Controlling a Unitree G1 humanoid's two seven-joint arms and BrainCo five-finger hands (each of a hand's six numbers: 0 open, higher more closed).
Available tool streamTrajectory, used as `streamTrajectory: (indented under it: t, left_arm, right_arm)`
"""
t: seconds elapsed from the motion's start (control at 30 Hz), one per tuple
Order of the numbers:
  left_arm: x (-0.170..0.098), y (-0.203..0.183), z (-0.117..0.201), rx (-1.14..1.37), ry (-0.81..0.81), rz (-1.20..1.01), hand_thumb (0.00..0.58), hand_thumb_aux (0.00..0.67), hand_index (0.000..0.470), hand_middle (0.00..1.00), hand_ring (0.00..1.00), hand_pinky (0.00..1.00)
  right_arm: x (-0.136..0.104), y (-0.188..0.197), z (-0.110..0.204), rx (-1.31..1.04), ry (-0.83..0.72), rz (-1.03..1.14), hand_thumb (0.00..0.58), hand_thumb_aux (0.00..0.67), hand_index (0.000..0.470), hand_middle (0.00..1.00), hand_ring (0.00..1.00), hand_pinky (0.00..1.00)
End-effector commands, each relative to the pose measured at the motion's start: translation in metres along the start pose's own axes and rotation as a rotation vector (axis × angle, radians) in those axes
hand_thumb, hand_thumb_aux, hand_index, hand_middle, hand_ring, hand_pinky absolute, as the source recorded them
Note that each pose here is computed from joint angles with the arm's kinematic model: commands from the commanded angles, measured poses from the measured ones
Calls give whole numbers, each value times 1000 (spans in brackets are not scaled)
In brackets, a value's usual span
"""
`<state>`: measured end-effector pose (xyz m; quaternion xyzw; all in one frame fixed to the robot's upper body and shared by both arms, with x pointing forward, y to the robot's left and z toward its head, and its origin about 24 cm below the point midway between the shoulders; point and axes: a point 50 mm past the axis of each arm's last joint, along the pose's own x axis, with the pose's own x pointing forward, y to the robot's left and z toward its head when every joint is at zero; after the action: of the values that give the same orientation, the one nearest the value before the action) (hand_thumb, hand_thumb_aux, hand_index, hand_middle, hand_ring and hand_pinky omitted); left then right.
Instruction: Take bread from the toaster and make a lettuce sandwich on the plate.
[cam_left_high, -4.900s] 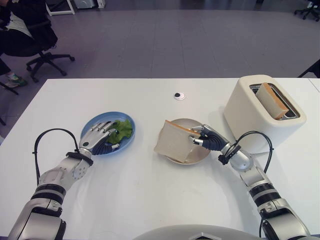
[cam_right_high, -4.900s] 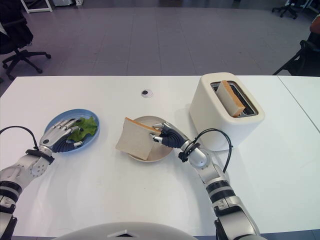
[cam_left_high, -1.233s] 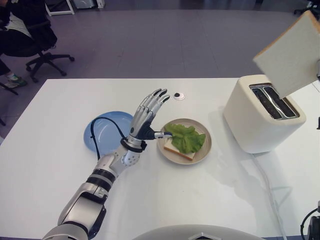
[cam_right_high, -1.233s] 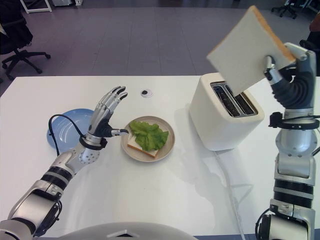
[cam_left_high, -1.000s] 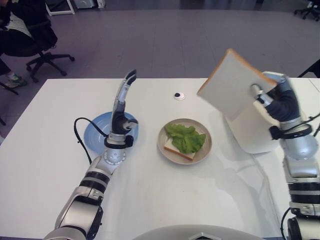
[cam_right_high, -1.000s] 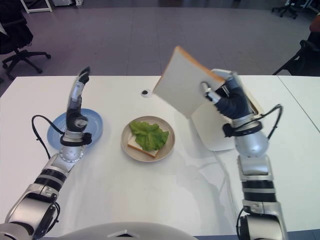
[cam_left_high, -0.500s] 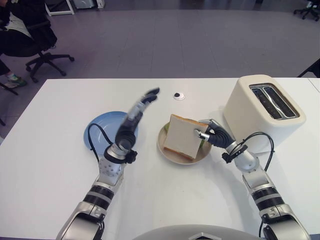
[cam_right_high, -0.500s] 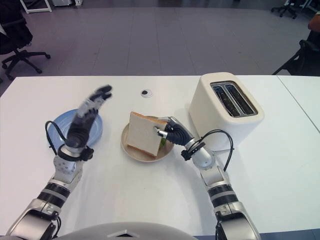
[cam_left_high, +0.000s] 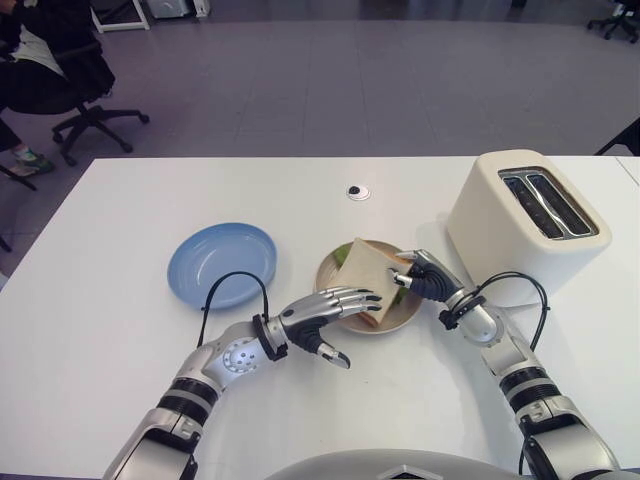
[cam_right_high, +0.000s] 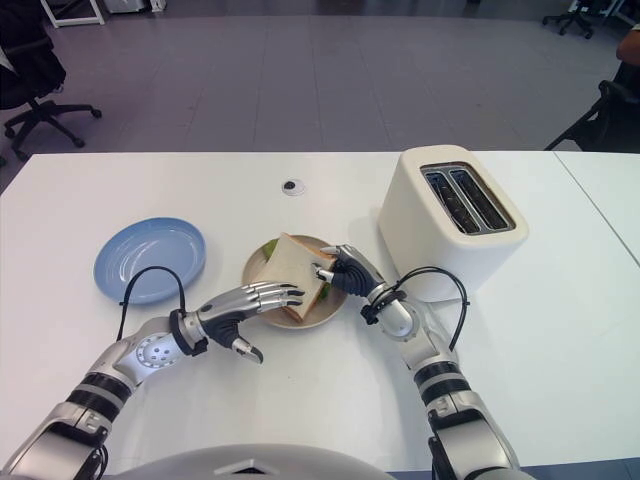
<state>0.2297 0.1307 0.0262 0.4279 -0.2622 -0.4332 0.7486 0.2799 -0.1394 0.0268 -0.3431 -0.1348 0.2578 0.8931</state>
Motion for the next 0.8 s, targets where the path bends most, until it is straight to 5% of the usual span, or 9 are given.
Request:
streamTrajectory:
  t: [0.03, 0.1, 0.17, 0.33, 0.6, 0.67, 0.7, 0.73, 0.8]
  left_arm:
    - [-14, -32, -20, 13, 170, -195, 0, 0, 0, 0, 0, 0]
    - [-14, -31, -22, 32, 175, -180, 0, 0, 0, 0, 0, 0]
    - [-12, -26, -21, 43, 163, -152, 0, 0, 0, 0, 0, 0]
    - [-15, -27, -22, 46, 156, -158, 0, 0, 0, 0, 0, 0]
    - [-5, 8, -8, 16, 15, 127, 0, 0, 0, 0, 0, 0]
    - [-2, 30, 0, -27, -69, 304, 0, 0, 0, 0, 0, 0]
    - [-2, 39, 4, -54, -109, 381, 83, 50, 35, 0, 0, 0]
    - [-2, 49, 9, -99, -160, 466, 352, 250, 175, 0, 0, 0]
    - [-5, 62, 26, -244, -310, 597, 580, 670, 470, 180, 180, 180]
  right_arm:
    - [0, -1, -1, -32, 1, 26, 580, 670, 470, 808, 808, 808]
    - [1, -1, -1, -33, -5, 28, 564, 557, 391, 659, 659, 659]
    - [2, -6, 1, -25, -15, 1, 0, 0, 0, 541, 541, 541]
    - [6, -37, 6, 93, -40, -219, 0, 0, 0, 24, 24, 24]
    - [1, -64, 31, 310, -202, -332, 9, 5, 4, 0, 0, 0]
    - [-1, -47, 46, 313, -290, -189, 198, 126, 88, 0, 0, 0]
    - [-3, -40, 52, 320, -330, -127, 456, 360, 253, 102, 102, 102]
    - [-7, -34, 58, 330, -369, -65, 494, 413, 289, 220, 220, 220]
    - [-15, -25, 66, 349, -425, 44, 580, 670, 470, 914, 914, 914]
